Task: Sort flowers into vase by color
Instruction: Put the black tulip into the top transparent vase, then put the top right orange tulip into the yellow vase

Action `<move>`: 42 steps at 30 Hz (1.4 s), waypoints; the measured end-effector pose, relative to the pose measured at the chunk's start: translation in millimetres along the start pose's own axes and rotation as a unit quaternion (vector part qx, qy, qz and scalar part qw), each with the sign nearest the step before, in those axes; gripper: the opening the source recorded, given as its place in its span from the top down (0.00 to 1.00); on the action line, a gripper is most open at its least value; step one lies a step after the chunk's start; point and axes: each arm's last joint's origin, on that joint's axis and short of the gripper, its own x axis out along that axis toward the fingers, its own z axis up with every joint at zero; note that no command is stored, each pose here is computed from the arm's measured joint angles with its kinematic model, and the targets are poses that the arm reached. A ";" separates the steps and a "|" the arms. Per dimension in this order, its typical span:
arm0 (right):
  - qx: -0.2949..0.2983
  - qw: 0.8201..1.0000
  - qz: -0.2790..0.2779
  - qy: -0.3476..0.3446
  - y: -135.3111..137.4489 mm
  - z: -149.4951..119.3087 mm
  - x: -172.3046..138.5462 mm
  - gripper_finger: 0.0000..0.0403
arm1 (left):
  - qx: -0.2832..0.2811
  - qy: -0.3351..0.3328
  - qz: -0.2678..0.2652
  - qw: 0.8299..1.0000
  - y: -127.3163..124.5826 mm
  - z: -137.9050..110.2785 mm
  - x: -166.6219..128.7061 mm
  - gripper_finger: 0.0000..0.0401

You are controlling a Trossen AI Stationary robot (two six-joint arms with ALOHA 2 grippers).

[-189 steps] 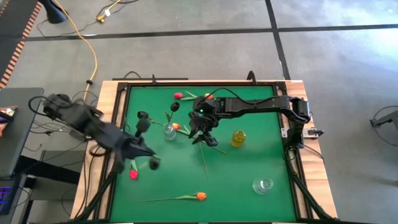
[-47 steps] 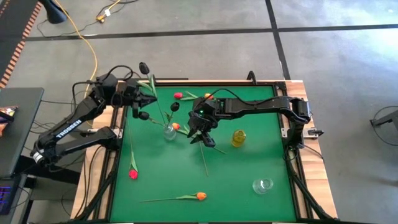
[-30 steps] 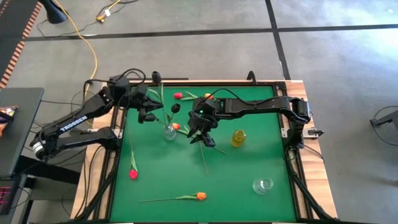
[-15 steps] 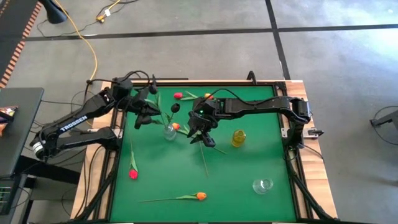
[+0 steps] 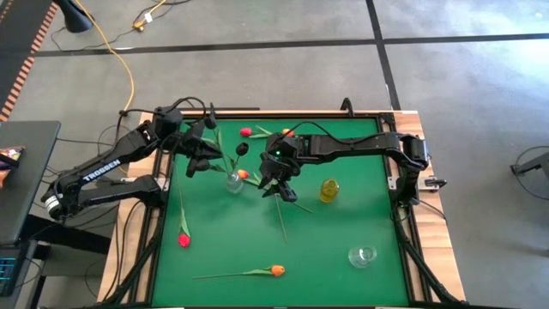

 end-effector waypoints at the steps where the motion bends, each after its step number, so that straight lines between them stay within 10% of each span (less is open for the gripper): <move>1: 0.000 1.000 0.000 0.000 0.0 0.0 0.0 0.56 | -0.003 -0.001 0.000 1.000 0.1 0.2 0.0 0.90; 14: 0.002 1.000 -0.001 -0.001 -1.7 -0.5 -1.0 0.56 | 0.020 0.026 0.013 0.999 -3.7 7.2 -8.1 0.64; 30: -0.005 1.000 -0.003 -0.001 -4.0 -1.0 -2.3 0.56 | 0.197 0.132 0.049 0.970 -22.4 38.2 -41.6 0.67; 42: -0.002 1.000 -0.006 -0.001 -5.1 -0.9 -4.9 0.56 | 0.230 0.206 0.069 0.949 -31.6 55.2 -47.7 0.67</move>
